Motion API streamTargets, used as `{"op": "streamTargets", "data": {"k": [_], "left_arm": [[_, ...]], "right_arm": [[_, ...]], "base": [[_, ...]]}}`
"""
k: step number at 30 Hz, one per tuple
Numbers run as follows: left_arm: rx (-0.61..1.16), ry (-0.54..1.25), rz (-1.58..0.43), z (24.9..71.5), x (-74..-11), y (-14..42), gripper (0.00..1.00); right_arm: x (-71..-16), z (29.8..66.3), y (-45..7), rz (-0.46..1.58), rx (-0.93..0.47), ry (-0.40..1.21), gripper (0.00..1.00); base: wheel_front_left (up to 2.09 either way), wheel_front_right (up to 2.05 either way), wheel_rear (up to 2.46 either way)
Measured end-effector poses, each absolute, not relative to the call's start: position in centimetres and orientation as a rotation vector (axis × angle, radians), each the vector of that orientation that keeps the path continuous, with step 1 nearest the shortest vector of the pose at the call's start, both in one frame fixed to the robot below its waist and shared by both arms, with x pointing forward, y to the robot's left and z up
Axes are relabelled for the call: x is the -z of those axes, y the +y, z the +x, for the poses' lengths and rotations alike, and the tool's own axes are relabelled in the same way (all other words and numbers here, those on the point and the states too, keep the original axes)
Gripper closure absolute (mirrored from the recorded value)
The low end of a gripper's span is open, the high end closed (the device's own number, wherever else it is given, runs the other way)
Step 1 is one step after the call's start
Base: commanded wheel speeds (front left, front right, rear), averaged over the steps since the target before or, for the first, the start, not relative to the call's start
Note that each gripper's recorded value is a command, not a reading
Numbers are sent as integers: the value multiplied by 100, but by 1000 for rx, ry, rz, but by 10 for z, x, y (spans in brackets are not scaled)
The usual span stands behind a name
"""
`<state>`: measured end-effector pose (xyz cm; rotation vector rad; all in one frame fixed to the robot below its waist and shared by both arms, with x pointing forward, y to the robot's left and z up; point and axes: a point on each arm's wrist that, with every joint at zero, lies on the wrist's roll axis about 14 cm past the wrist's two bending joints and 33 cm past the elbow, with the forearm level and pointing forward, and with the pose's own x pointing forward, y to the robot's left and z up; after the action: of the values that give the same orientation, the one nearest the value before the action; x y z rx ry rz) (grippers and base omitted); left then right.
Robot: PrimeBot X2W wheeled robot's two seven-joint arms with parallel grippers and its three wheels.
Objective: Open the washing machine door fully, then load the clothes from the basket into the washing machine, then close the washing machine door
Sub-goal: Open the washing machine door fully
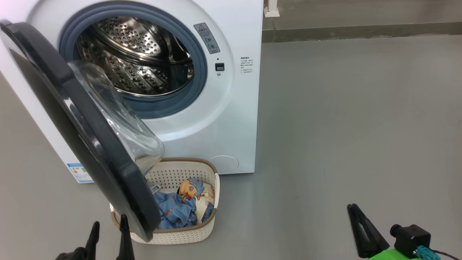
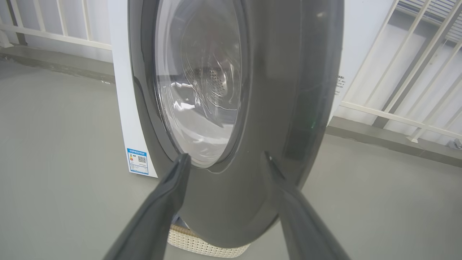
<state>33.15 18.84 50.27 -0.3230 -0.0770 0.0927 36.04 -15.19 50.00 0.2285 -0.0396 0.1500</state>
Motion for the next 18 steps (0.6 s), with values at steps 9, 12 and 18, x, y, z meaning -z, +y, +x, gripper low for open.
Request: {"op": "streamTargets", "data": {"k": [9,12,18], "left_arm": [[-88,-72,-317,333,-502,187,0],[-90,-70,-317,332,-501,188,0],[-91,-67,-317,332,-500,187,0]], "right_arm": [[-500,359,-147,202,-159,-36,0],[-500,360,-145,198,-163,-35,0],[-497,359,-142,203,-169,-26,0]], "base": [[0,0,0],[0,0,0],[0,0,0]]}}
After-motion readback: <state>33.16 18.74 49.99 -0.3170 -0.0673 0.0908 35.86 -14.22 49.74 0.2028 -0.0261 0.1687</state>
